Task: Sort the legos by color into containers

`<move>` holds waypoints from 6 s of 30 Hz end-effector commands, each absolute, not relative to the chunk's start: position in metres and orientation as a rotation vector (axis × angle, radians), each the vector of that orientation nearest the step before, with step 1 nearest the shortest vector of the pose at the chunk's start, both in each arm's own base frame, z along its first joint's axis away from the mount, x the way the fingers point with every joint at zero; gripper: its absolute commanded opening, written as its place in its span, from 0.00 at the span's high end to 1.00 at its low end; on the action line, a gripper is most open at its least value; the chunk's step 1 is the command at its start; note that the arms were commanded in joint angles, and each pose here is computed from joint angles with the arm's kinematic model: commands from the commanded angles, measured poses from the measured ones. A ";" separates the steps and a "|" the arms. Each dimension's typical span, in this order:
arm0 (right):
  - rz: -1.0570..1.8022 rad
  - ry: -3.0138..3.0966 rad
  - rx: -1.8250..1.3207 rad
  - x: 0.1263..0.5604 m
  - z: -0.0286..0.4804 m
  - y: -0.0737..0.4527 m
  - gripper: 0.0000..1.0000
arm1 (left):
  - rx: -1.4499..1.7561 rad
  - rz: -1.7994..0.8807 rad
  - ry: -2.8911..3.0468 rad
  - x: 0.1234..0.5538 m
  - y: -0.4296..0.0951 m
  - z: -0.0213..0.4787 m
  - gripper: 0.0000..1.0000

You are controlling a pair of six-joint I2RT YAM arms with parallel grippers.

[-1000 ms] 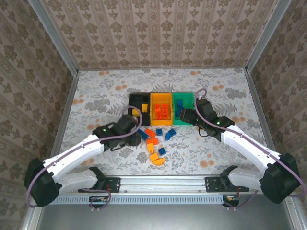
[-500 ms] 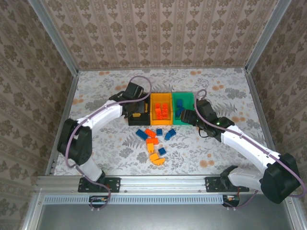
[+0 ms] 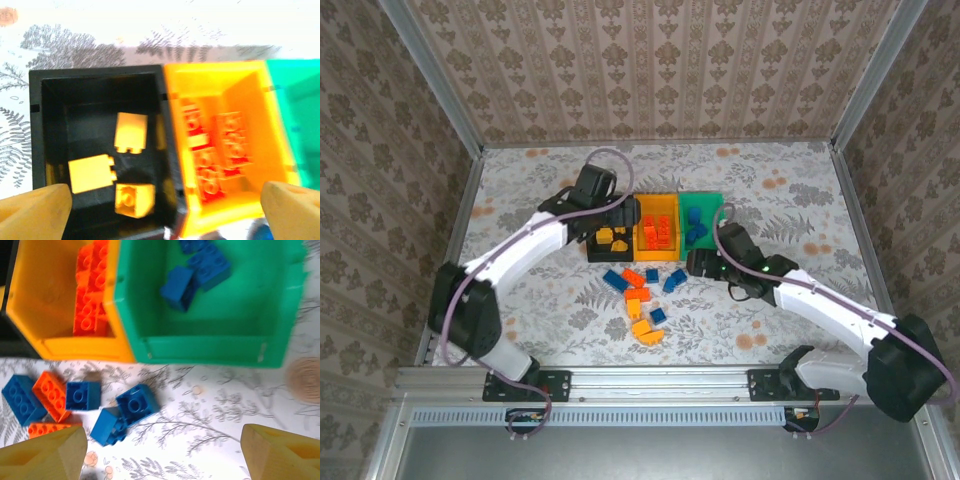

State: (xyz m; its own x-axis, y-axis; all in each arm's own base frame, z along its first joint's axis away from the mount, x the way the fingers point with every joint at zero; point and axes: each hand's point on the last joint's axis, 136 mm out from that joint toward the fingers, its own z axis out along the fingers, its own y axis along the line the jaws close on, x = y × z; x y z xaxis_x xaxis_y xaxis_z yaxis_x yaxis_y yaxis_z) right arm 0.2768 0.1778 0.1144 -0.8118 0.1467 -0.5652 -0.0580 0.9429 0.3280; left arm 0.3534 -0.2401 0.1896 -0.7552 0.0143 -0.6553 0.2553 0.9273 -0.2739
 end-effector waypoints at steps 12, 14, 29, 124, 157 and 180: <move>0.311 2.559 0.165 0.275 0.062 0.234 0.22 | 0.104 -0.543 2.308 0.243 -0.199 0.177 0.00; 0.303 2.567 0.185 0.276 0.057 0.237 0.24 | 0.088 -0.555 2.308 0.237 -0.194 0.172 0.00; 0.200 2.664 0.227 0.267 0.022 0.231 0.57 | 0.064 -0.569 2.316 0.227 -0.185 0.161 0.00; 0.447 2.340 0.307 0.327 0.170 0.154 0.24 | 0.087 0.001 2.705 0.241 -0.144 0.009 0.37; 0.316 2.356 0.499 0.277 0.129 0.089 0.23 | 0.559 -0.626 2.391 0.345 -0.416 0.160 0.71; 0.424 2.381 0.354 0.277 0.130 0.114 0.21 | 0.424 -0.723 2.249 0.347 -0.402 0.221 0.19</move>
